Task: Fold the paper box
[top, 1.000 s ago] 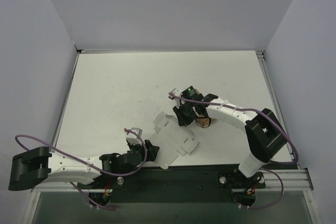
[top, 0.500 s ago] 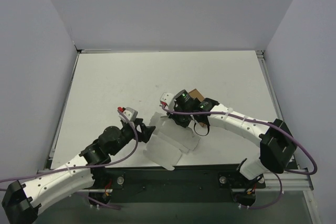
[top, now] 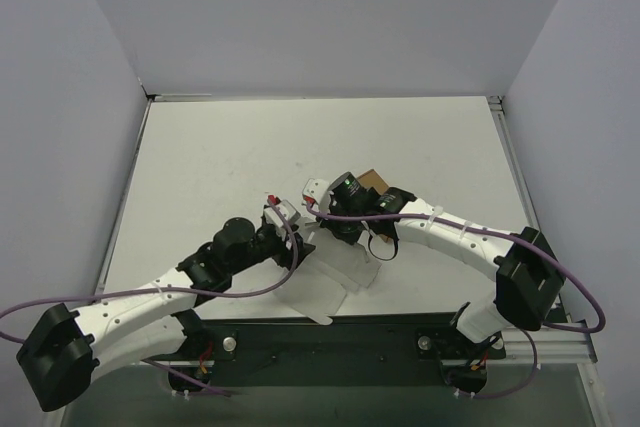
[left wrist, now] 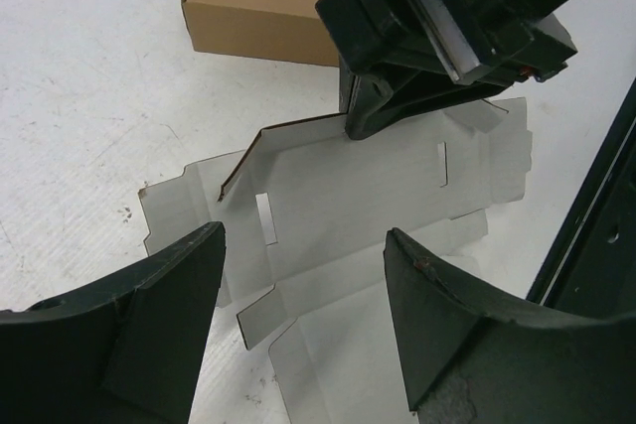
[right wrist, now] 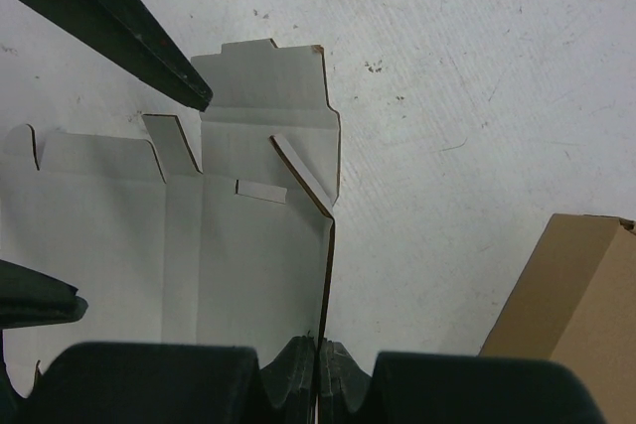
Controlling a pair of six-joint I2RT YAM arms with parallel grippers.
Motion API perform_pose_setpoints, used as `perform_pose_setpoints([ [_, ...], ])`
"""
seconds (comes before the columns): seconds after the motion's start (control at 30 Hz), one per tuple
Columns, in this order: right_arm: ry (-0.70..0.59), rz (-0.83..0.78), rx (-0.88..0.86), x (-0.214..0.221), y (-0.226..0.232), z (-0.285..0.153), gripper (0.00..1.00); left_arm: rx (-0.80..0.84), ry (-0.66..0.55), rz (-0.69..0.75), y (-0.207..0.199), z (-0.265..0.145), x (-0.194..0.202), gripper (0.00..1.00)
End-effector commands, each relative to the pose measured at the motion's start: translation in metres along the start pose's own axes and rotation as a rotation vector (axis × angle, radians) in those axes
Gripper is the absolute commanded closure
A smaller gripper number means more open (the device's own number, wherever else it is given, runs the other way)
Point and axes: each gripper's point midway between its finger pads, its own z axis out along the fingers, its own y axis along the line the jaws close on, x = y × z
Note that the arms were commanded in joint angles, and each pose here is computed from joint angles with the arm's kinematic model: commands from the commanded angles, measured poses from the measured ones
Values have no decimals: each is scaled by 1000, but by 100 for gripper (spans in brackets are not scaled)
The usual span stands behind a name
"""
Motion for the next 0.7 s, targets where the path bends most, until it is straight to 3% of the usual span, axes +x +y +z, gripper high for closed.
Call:
perform_pose_setpoints([
  [0.0, -13, -24, -38, -7, 9, -17, 100, 24, -113, 65, -2, 9, -41, 25],
  [0.2, -12, -23, -48, -6, 11, -16, 100, 24, -110, 92, 0, 21, -39, 28],
  [0.67, -17, -12, -42, -7, 8, -17, 100, 65, -86, 101, -4, 37, -23, 62],
])
